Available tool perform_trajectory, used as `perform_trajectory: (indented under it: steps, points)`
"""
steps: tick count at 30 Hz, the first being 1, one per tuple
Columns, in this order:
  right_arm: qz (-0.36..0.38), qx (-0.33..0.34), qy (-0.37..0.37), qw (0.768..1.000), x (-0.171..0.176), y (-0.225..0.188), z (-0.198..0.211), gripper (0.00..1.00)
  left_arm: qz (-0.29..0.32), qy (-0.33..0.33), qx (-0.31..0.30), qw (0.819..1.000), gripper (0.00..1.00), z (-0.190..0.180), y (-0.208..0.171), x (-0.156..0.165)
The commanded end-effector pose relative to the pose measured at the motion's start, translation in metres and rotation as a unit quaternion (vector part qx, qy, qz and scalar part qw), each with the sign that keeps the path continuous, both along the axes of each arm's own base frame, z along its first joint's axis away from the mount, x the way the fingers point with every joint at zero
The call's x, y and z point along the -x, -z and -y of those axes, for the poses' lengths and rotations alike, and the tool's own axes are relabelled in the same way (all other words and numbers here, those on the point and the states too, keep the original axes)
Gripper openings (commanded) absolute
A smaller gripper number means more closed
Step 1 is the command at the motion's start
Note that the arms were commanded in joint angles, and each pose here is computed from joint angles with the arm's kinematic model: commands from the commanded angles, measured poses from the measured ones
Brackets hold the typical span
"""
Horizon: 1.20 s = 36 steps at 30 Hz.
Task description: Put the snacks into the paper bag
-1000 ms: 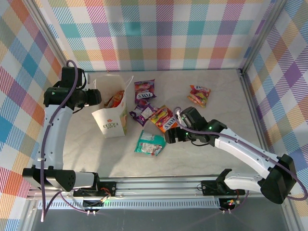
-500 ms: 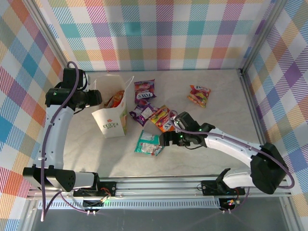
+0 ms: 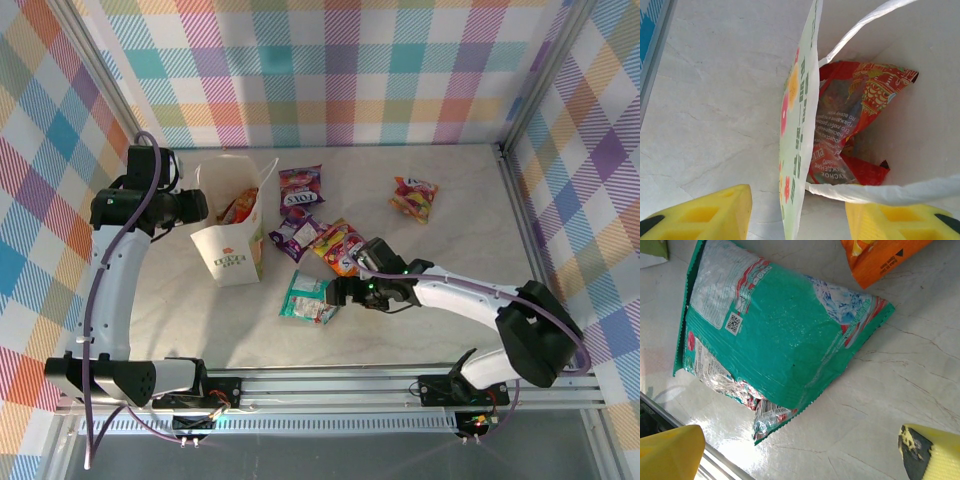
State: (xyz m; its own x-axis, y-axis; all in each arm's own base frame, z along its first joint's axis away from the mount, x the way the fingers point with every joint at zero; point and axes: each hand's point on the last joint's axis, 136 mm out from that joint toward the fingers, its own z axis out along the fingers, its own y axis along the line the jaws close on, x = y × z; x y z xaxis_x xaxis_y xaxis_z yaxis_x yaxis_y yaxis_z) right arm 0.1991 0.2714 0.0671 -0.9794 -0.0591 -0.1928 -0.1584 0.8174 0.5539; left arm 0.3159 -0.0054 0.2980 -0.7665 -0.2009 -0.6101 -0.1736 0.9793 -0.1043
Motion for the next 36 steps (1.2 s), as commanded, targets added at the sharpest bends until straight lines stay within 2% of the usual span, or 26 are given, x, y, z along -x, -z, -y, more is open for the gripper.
perform_trajectory:
  steps: [1,25,31,36]
  points:
    - [-0.01,-0.013,0.0,1.0,0.002,0.004,-0.009,0.99,0.0,-0.005,-0.011,1.0,0.52,-0.006,-0.001,0.007]
    - [-0.03,-0.044,-0.006,0.999,-0.003,0.016,-0.063,0.99,-0.001,-0.007,-0.029,1.0,0.53,-0.014,-0.002,0.01]
    - [-0.041,-0.007,0.008,0.999,-0.004,0.031,-0.058,1.0,-0.006,-0.008,-0.029,1.0,0.53,-0.014,0.001,0.011]
    - [-0.039,-0.01,0.022,0.999,-0.012,0.033,-0.063,0.97,-0.004,-0.009,-0.028,1.0,0.54,-0.014,0.0,0.011]
